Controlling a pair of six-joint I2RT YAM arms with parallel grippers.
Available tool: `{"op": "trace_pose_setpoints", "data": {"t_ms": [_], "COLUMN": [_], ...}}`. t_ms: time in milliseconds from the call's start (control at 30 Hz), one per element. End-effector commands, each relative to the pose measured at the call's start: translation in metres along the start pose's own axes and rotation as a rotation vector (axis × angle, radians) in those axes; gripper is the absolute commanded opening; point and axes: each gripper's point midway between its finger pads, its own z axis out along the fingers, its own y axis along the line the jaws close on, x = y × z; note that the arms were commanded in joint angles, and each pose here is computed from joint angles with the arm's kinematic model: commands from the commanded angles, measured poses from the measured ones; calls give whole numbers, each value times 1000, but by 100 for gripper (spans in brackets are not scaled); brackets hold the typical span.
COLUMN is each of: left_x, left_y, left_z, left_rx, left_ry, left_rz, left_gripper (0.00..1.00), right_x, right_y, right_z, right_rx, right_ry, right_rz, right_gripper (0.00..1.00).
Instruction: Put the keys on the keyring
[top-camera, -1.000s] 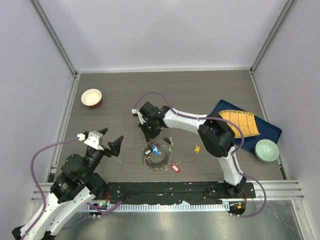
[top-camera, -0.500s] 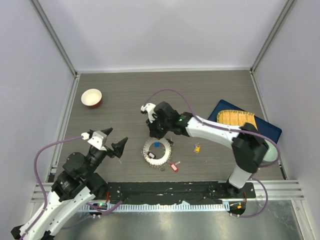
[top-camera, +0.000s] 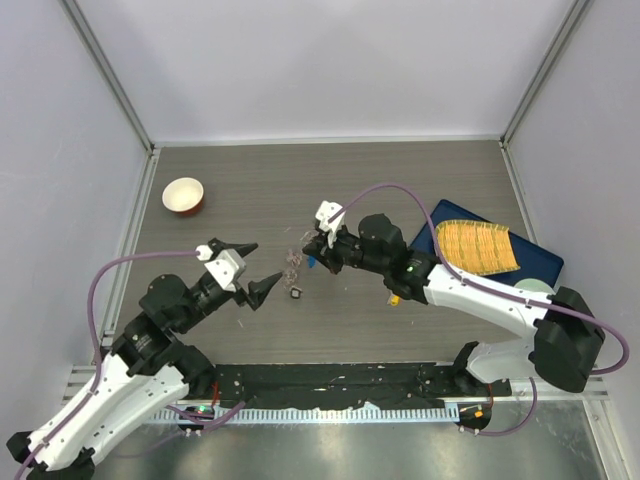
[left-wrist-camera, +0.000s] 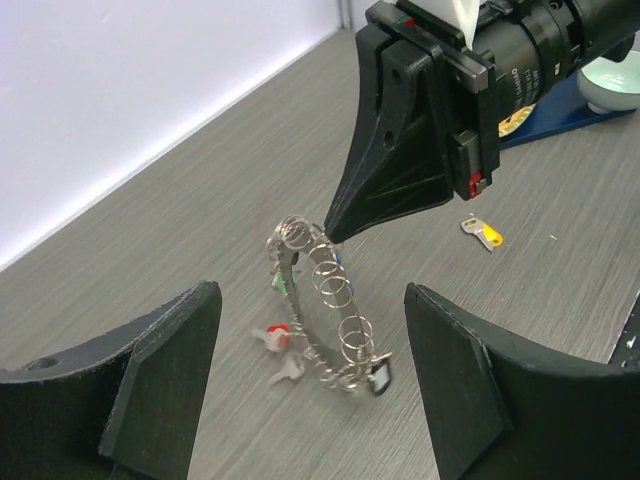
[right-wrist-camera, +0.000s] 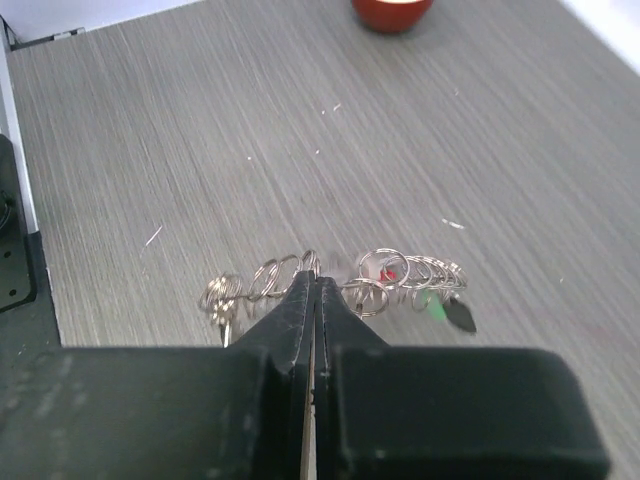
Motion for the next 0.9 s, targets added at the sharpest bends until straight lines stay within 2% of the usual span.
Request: {"op": "trace_pose_setpoints", "data": {"t_ms": [0, 267, 433, 633, 867], "left_x": [-32, -23, -3, 17, 19], "left_y": [-9, -10, -14, -28, -46], "left_z": [15, 46, 55, 65, 66], "left_rx": [93, 130, 151, 208, 300], "left_ry": [-67, -11, 27, 38, 2], "left_rz": [72, 123, 112, 45, 23], "left_gripper": [78, 78, 84, 86, 84], "right_x": [-56, -65, -68, -72, -71], "right_y": [-6, 4, 7, 13, 20], "right_z": [-12, -19, -32, -41, -40], "right_rx": [25, -27, -27, -49, -90], "right_ry": [-196, -237, -275, -305, -319], "right_rz": [-97, -133, -144, -163, -155], "right_gripper": [1, 1, 1, 1, 1]}}
